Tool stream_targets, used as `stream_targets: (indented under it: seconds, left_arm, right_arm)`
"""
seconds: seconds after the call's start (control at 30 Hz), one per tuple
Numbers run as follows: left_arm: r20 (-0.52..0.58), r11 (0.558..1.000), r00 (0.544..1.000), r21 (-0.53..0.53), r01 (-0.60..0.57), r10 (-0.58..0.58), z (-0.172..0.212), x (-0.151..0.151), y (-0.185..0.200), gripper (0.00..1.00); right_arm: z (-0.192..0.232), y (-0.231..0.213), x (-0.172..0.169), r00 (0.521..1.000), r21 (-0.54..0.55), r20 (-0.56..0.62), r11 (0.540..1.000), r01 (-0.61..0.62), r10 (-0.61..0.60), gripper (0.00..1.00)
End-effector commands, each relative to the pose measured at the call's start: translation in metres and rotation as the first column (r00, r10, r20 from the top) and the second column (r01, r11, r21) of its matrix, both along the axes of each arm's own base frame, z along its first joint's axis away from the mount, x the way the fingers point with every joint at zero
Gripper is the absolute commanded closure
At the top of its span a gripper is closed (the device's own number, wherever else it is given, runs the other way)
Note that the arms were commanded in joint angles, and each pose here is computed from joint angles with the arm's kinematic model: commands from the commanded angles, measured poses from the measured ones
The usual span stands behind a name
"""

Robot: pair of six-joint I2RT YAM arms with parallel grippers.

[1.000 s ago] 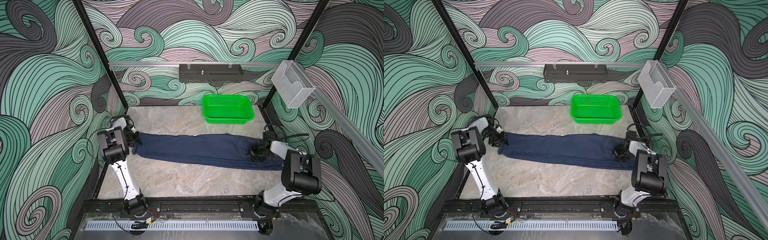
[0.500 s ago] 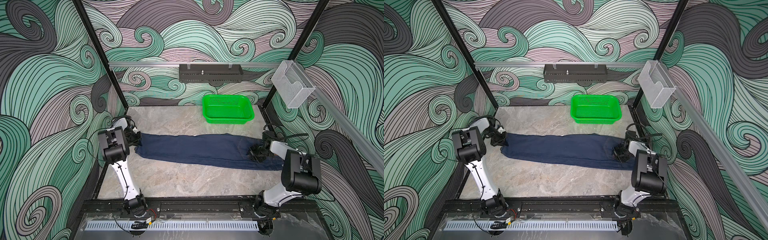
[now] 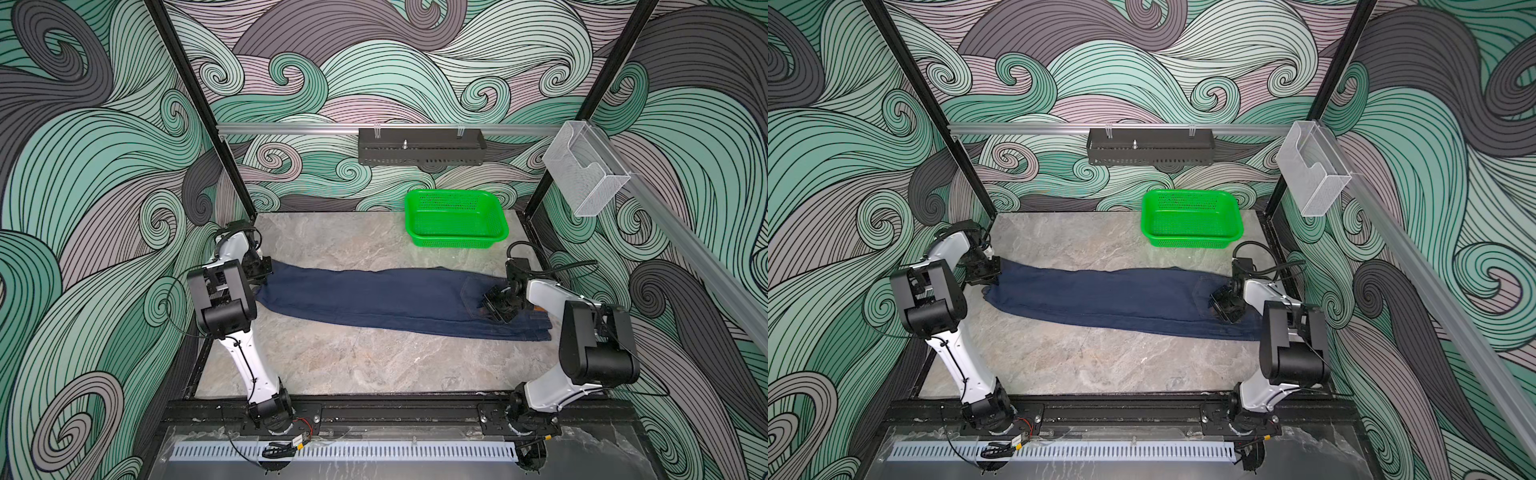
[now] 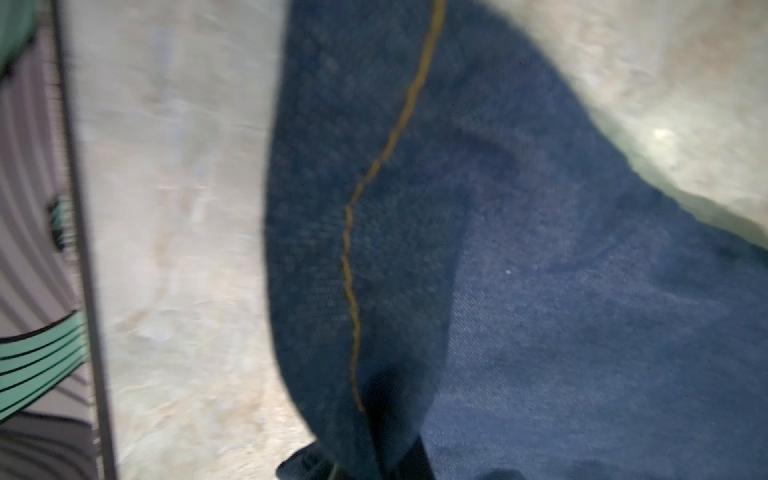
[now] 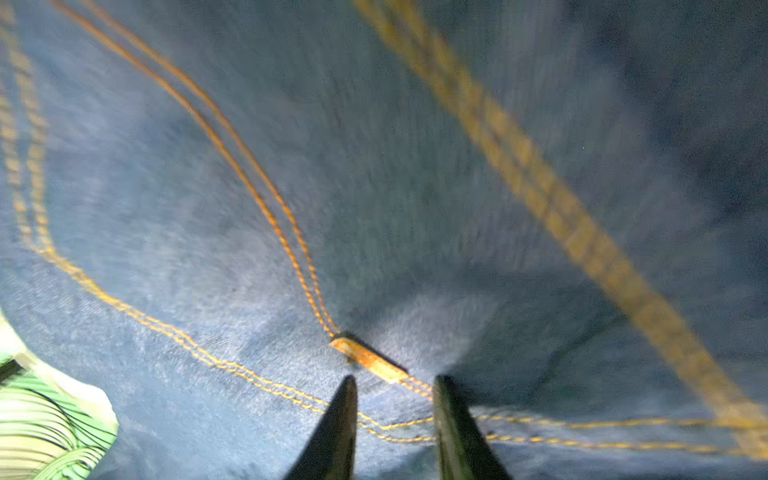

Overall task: Fold and stack the trousers
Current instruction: 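Fold the hem end toward the waistband with the left gripper, lifting it over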

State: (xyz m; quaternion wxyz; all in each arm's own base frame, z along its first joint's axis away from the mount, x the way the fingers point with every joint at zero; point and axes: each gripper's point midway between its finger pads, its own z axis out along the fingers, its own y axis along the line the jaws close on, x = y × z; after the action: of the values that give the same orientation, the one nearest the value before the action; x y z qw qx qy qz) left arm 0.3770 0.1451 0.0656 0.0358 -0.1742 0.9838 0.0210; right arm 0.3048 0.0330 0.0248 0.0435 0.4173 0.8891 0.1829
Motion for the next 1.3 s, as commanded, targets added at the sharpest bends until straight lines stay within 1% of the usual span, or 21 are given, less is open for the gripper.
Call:
stream_targets:
  seconds: [0.0, 0.1, 0.17, 0.27, 0.47, 0.53, 0.67, 0.77, 0.83, 0.9, 0.97, 1.03, 1.07, 1.13, 1.27]
  left_arm:
    - [0.09, 0.983, 0.993, 0.161, -0.09, 0.076, 0.037, 0.007, 0.042, 1.0]
    - [0.108, 0.969, 0.988, 0.207, -0.132, 0.111, 0.045, 0.003, 0.059, 1.0]
    - [0.112, 0.963, 0.985, 0.221, -0.155, 0.133, 0.047, 0.001, 0.066, 1.0]
    - [0.124, 0.962, 0.983, 0.222, -0.162, 0.137, 0.047, 0.002, 0.068, 1.0]
    - [0.178, 0.974, 0.976, 0.169, -0.153, 0.123, 0.061, 0.004, 0.056, 1.0]
    - [0.22, 0.984, 0.97, 0.12, -0.13, 0.101, 0.068, 0.007, 0.045, 1.0]
    - [0.315, 0.999, 0.948, -0.003, -0.044, 0.043, 0.082, 0.014, 0.011, 1.0]
    - [0.338, 0.998, 0.941, -0.057, 0.021, 0.0, 0.089, 0.016, -0.021, 1.0]
    - [0.353, 0.993, 0.935, -0.092, 0.073, -0.036, 0.096, 0.018, -0.05, 1.0]
    - [0.353, 0.982, 0.934, -0.144, 0.122, -0.064, 0.103, 0.017, -0.08, 1.0]
    - [0.319, 0.974, 0.947, -0.196, 0.112, -0.045, 0.109, 0.012, -0.102, 1.0]
    - [0.278, 0.962, 0.961, -0.263, 0.079, -0.003, 0.112, 0.004, -0.12, 1.0]
    - [0.28, 0.952, 0.96, -0.295, 0.08, 0.006, 0.114, 0.001, -0.13, 1.0]
    - [0.32, 0.922, 0.947, -0.37, 0.113, 0.012, 0.122, -0.002, -0.156, 1.0]
    - [0.364, 0.896, 0.931, -0.413, 0.164, -0.003, 0.131, -0.015, -0.202, 1.0]
  right_arm:
    - [0.025, 0.002, 0.01, 0.998, -0.02, 0.054, 1.0, -0.014, 0.015, 0.59]
    - [0.041, 0.003, 0.014, 0.995, -0.038, 0.09, 0.999, -0.032, 0.035, 0.52]
    - [0.049, 0.002, 0.015, 0.993, -0.051, 0.106, 0.998, -0.037, 0.042, 0.51]
    - [0.057, -0.002, 0.015, 0.991, -0.082, 0.121, 0.996, -0.046, 0.056, 0.51]
    - [0.059, -0.018, 0.008, 0.992, -0.159, 0.103, 0.986, -0.051, 0.068, 0.51]
    - [0.058, -0.026, 0.006, 0.993, -0.181, 0.094, 0.982, -0.048, 0.066, 0.51]
    - [0.052, -0.038, 0.001, 0.997, -0.178, 0.072, 0.984, -0.027, 0.04, 0.51]
    - [0.05, -0.041, -0.001, 0.997, -0.174, 0.066, 0.985, -0.019, 0.031, 0.51]
    - [0.049, -0.041, -0.003, 0.998, -0.168, 0.063, 0.986, -0.017, 0.028, 0.51]
    - [0.049, -0.041, -0.004, 0.998, -0.162, 0.064, 0.987, -0.016, 0.027, 0.51]
    - [0.049, -0.04, -0.003, 0.997, -0.155, 0.07, 0.988, -0.015, 0.026, 0.51]
    - [0.048, -0.04, -0.005, 0.997, -0.15, 0.071, 0.989, -0.013, 0.024, 0.51]
    - [0.047, -0.04, -0.005, 0.997, -0.146, 0.076, 0.989, -0.009, 0.021, 0.51]
    - [0.047, -0.039, -0.005, 0.997, -0.136, 0.081, 0.991, -0.003, 0.014, 0.51]
    - [0.047, -0.038, -0.005, 0.996, -0.122, 0.087, 0.993, -0.002, 0.013, 0.51]
